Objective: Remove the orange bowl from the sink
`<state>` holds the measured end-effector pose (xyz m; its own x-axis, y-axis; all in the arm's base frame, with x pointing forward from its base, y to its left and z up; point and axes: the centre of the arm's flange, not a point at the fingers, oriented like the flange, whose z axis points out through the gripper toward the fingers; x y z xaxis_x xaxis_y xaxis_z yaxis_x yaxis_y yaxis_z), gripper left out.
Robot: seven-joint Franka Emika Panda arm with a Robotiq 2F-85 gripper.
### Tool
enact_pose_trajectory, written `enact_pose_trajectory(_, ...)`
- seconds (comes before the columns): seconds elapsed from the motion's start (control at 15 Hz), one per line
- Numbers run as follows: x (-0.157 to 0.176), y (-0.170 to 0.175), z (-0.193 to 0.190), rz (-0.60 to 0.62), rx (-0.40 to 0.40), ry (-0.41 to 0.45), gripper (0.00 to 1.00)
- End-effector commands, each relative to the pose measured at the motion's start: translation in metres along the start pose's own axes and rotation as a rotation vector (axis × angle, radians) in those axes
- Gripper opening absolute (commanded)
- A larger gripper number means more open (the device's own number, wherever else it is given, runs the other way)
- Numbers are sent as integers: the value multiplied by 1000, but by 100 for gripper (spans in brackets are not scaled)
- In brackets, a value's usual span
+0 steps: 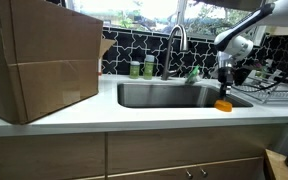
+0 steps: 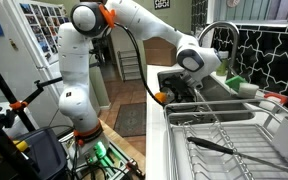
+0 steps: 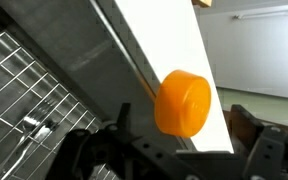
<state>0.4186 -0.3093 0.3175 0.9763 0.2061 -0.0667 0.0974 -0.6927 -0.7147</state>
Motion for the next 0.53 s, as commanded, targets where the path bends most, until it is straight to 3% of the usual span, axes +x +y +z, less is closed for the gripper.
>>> enact_pose_trajectory(0.0, 9, 19, -1, -63, 73, -78, 100)
enact_pose_trajectory(0.47, 22, 37, 10, -86, 201, -150, 100)
